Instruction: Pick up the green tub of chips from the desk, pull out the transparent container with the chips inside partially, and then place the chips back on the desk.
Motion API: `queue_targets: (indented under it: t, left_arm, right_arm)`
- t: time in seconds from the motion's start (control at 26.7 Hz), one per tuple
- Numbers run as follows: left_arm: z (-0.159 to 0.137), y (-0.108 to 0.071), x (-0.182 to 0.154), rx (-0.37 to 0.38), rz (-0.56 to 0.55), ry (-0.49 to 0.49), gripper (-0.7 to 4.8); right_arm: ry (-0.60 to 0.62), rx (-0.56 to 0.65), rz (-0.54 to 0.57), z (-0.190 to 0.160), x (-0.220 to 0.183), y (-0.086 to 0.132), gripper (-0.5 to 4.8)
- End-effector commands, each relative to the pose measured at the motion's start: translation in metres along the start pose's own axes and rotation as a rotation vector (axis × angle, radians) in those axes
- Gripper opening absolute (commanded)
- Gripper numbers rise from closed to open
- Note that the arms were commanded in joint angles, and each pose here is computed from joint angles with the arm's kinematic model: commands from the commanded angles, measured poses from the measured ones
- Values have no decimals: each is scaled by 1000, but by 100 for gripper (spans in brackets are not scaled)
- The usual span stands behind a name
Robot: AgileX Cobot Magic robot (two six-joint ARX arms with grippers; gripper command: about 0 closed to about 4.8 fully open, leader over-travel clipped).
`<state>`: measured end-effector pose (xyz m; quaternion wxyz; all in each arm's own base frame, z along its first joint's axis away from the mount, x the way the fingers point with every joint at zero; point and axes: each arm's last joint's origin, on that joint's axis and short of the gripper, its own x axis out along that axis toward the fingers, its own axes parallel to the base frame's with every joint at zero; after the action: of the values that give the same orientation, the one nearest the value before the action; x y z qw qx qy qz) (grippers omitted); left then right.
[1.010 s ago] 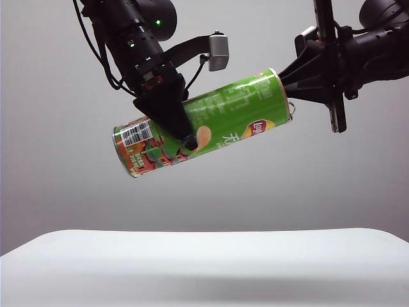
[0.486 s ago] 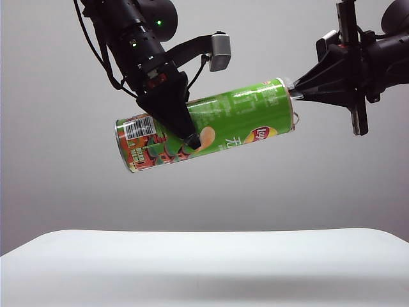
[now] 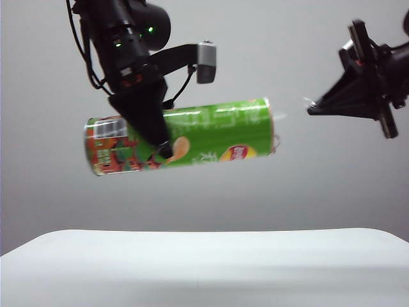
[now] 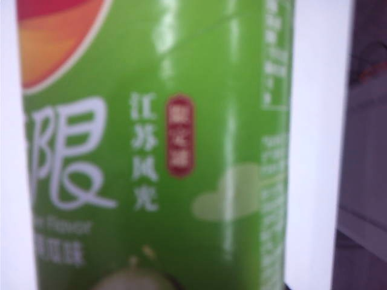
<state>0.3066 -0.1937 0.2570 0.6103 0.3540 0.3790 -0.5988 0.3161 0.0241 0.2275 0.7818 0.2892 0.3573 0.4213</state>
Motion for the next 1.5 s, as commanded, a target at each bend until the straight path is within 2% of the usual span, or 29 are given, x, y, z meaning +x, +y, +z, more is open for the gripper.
queue_targets:
  t: [0.04,0.11,0.19,0.22,0.3,0.41,0.6,1.05,1.08,1.27,1.31,1.46,1.5]
  left_arm:
    - [4,0,-3,25,20,-30,286]
    - [5,1,-3,29,25,-38,286]
    - [6,2,-3,33,33,-42,286]
    - [6,2,-3,34,36,-44,285]
    - [6,4,-3,37,47,-50,272]
    - [7,6,-4,49,69,-68,272]
    - [11,8,-4,61,61,-145,272]
    - [13,11,-3,62,75,-157,263]
    - [13,11,-3,55,74,-157,263]
    - [10,8,-2,38,47,-137,263]
    - [10,8,-2,37,45,-137,263]
    - [10,6,-2,32,16,-149,291]
    - [10,5,-2,29,2,-155,315]
  right_arm:
    - [0,-24,12,1,1,4,-5]
    - [1,-24,14,1,1,4,7]
    - [12,-17,38,1,1,4,154]
    - [21,-10,52,0,1,4,193]
    - [54,17,117,-3,1,6,203]
    - [89,52,169,-7,1,7,203]
    - [102,67,176,-9,1,7,203]
    - [176,39,228,-16,25,22,198]
    - [179,34,221,-17,27,24,190]
    - [171,20,203,-16,28,24,27]
    - [170,17,203,-16,28,24,8]
    - [162,1,202,-15,28,24,-3]
    - [157,2,185,-15,28,23,-3]
